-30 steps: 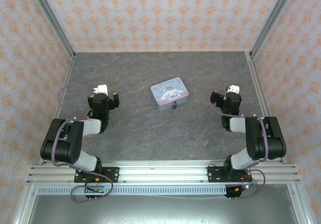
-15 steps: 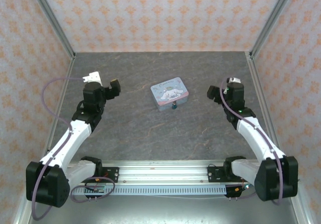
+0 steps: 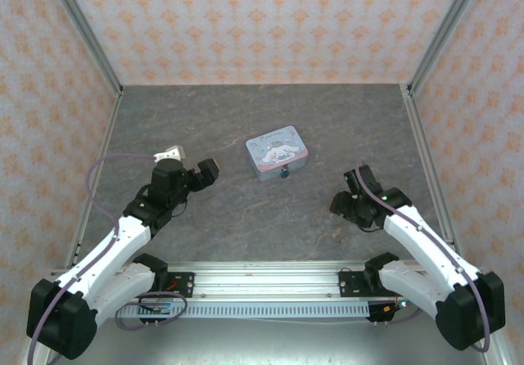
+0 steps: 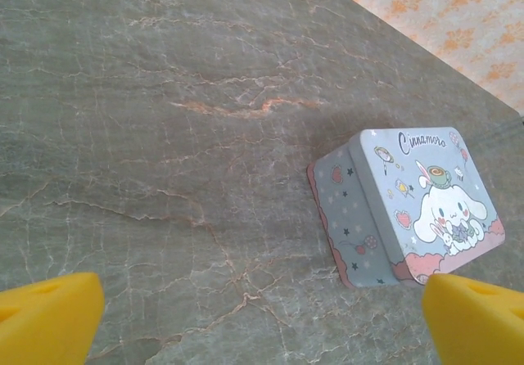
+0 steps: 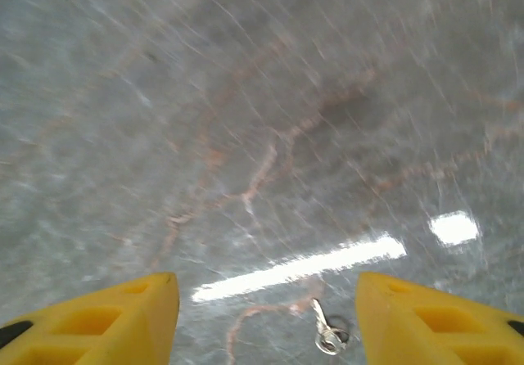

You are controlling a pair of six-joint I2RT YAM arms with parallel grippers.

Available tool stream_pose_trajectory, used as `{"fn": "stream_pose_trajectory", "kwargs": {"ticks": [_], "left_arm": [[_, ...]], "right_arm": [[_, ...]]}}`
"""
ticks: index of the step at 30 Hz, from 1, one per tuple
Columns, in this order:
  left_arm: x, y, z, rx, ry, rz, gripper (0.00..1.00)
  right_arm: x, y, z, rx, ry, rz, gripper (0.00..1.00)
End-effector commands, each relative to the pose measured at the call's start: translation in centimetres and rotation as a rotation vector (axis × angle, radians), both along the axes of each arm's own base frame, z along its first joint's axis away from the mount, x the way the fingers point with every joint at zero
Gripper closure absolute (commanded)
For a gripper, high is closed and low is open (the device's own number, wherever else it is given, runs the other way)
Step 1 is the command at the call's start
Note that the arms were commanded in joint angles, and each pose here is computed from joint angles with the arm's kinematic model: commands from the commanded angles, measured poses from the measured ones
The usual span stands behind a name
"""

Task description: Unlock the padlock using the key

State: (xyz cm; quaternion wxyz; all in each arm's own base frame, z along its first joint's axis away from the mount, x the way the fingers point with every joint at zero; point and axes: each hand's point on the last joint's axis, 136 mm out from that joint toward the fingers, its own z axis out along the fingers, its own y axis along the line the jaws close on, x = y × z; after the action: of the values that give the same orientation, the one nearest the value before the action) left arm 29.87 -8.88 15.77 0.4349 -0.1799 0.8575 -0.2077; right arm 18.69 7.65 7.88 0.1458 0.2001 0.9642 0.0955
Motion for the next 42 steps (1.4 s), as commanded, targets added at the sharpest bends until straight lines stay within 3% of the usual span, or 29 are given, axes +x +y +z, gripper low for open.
{"fn": "stream_pose_trajectory", "kwargs": {"ticks": [1,10,18,42], "left_arm": [[-0.3,-0.3,0.8,-0.013,0.002,-0.012,0.00],[0.3,-1.0,0.0,-0.013,0.033,-0.036,0.00],[0.5,-1.0,-0.3,-0.006,0.045,-0.033,0.00],[0.4,-0.7,-0.1,0.014,0.048,-0.026,0.00]], "right_arm": [[-2.7,-0.8,-2.7,-0.038,0.124,-0.068,0.43],[-3.9,0.3,-5.6,-0.007,0.181,-0.081,0.51],[-4.7,1.1,-6.8,-0.060,0.260,-0.040,0.53],[-6.6,1.2,-6.3,-0.072,0.375,-0.029,0.63]]}}
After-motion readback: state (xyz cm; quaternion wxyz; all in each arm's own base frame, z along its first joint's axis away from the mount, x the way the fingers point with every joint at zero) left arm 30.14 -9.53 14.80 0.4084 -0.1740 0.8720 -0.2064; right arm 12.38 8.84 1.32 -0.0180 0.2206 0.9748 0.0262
